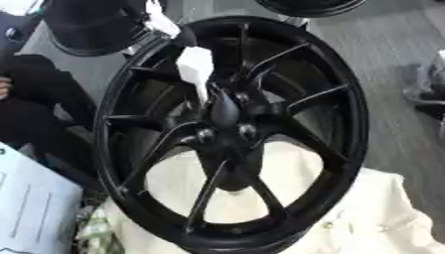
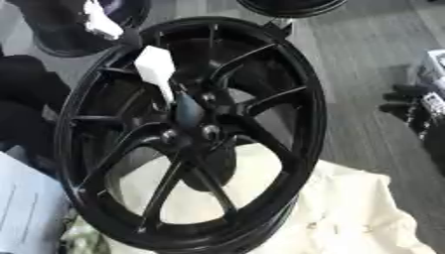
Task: Pull the pin out of the wheel hub.
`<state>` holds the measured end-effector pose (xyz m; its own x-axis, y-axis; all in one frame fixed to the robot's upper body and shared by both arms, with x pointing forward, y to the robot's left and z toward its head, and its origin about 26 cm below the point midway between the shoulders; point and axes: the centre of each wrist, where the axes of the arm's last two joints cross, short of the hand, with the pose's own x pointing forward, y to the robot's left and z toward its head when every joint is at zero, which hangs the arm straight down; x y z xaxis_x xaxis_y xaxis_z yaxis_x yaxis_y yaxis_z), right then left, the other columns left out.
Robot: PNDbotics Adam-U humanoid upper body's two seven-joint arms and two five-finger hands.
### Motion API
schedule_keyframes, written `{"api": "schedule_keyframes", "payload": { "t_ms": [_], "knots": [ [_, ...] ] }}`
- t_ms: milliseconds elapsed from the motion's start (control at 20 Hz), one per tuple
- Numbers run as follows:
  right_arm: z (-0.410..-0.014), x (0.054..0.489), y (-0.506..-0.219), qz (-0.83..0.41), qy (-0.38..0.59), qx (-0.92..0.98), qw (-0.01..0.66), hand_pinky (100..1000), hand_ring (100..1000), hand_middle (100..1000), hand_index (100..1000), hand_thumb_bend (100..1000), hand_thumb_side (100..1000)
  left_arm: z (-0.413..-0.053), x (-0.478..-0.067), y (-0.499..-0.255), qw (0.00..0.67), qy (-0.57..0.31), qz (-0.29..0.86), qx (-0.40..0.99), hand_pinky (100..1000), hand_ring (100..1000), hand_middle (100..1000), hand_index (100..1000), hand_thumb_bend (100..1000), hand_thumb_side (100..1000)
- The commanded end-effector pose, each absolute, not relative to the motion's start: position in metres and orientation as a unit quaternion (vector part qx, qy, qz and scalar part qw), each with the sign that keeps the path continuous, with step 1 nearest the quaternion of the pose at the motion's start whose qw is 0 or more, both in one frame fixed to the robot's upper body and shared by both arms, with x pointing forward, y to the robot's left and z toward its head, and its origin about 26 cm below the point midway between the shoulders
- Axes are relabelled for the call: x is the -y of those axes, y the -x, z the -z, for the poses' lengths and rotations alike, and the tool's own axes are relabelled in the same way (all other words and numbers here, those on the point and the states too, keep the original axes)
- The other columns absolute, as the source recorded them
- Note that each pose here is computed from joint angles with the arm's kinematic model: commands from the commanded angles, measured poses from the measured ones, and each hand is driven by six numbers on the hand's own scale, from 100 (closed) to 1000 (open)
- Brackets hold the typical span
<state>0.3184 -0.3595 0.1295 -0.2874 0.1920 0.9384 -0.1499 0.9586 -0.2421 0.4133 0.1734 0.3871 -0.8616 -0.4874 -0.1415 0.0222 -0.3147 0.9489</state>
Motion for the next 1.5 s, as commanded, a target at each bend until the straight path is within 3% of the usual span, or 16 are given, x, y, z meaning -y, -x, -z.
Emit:
{"api": "schedule_keyframes", "payload": {
  "t_ms": [50,300,1050,1500],
  "knots": [
    [-0.14,0.363,-0.319,-0.155,0.023,0.794,0.587,966,784,767,843,100,841,-0.395,-0.176,-0.415,0.12,-0.207,0.818,0.524,913,867,813,880,529,780],
    [-0.14,0.363,-0.319,-0.157,0.023,0.793,0.588,966,784,767,843,100,842,-0.393,-0.182,-0.418,0.119,-0.183,0.815,0.536,906,862,790,850,503,896],
    [-0.139,0.362,-0.319,-0.159,0.024,0.791,0.59,966,784,767,843,100,848,-0.375,-0.19,-0.425,0.113,-0.18,0.834,0.509,901,840,766,827,530,821],
    [-0.14,0.362,-0.319,-0.16,0.025,0.791,0.59,966,784,767,843,100,849,-0.367,-0.194,-0.421,0.106,-0.18,0.844,0.493,901,840,767,829,528,833]
  ]
}}
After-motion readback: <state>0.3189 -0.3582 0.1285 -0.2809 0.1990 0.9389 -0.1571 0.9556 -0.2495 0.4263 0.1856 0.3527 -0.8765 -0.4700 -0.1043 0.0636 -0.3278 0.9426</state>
